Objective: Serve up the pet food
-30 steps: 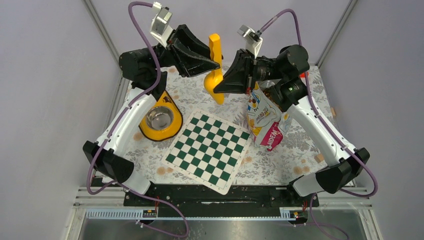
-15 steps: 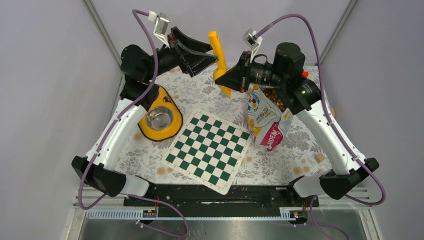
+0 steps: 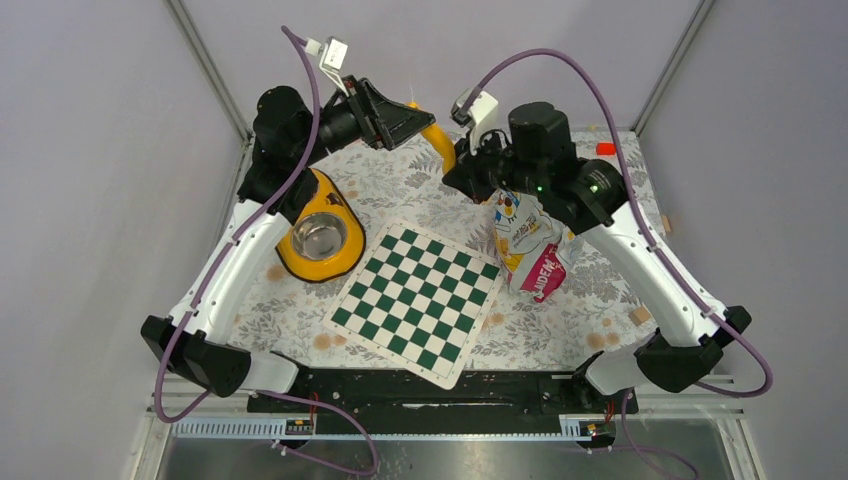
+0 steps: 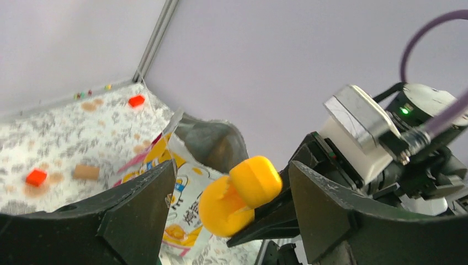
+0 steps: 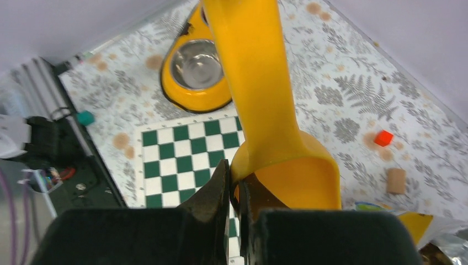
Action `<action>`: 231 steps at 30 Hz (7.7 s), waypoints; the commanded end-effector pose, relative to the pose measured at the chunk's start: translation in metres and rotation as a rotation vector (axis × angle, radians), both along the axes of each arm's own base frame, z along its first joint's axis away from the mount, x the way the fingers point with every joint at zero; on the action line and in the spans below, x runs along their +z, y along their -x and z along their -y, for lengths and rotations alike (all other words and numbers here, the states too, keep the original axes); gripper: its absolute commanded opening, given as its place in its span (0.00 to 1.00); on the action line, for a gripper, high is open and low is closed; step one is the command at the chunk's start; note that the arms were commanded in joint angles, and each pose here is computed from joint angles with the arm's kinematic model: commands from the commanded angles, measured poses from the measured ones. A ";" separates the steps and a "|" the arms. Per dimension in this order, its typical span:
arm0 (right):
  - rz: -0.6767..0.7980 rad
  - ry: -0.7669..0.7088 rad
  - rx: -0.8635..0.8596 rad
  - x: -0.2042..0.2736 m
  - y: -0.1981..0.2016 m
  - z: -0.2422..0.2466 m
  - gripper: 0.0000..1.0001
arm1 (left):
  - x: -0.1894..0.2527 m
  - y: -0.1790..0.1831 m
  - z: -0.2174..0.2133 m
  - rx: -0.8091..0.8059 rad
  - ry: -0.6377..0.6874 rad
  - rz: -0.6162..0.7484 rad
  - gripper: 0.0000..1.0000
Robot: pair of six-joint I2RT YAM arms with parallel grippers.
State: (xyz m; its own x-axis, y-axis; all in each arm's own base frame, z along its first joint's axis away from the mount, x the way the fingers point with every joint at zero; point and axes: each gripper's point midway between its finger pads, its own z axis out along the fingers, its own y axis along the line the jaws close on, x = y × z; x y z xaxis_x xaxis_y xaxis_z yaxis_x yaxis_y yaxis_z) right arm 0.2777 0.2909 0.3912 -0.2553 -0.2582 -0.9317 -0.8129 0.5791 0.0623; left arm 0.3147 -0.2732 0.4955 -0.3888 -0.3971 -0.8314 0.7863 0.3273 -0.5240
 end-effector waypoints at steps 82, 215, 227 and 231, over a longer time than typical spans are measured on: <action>-0.015 0.230 -0.899 -0.013 -0.066 0.226 0.99 | -0.008 0.098 -0.034 -0.375 -0.295 0.551 0.00; -0.296 0.005 -1.076 -0.068 -0.109 0.168 0.00 | -0.112 -0.054 0.031 -0.015 -0.214 -0.041 0.00; -0.331 -0.022 -1.110 -0.079 -0.110 0.175 0.00 | -0.125 -0.065 0.024 0.064 -0.206 -0.173 0.00; -0.352 -0.031 -1.116 -0.083 -0.111 0.177 0.00 | -0.125 -0.072 0.014 0.024 -0.076 -0.317 0.00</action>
